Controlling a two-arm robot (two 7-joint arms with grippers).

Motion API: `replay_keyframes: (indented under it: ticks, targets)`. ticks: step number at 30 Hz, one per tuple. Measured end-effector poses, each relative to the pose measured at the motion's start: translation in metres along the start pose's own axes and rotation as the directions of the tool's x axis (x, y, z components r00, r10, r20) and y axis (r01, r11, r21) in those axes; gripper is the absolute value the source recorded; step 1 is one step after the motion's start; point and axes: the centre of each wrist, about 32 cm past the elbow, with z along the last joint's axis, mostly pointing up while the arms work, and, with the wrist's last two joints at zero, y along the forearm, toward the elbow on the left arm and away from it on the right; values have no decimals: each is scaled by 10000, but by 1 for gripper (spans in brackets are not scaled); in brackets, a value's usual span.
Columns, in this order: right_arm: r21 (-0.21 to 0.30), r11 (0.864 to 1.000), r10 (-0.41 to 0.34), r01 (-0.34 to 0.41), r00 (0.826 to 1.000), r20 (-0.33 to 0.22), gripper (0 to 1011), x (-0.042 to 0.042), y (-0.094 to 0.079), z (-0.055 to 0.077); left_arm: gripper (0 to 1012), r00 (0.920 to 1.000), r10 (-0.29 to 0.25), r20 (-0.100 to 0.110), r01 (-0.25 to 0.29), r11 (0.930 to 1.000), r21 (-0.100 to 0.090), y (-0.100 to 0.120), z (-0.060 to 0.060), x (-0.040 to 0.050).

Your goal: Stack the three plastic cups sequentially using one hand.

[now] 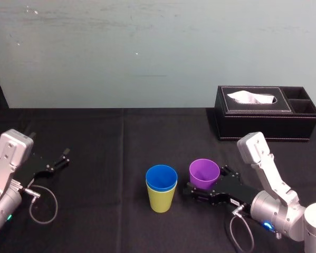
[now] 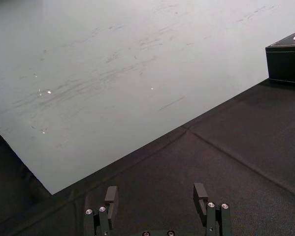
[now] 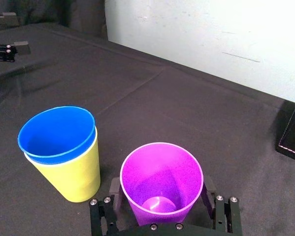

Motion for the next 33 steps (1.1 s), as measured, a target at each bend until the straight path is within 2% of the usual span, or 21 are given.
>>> replay_keyframes:
  ticks: [16,26,33]
  targets:
    - [49,10000,53,-53,10000,-52,996,-2,16,0,1000,10000,0,0,0,10000,0,0,0,0]
    - [47,10000,39,-38,10000,-48,760,0,13,0,1000,10000,-1,0,1,10000,0,0,0,0]
    - [44,10000,31,-30,10000,-48,726,0,11,0,1000,10000,0,0,0,10000,0,0,0,0]
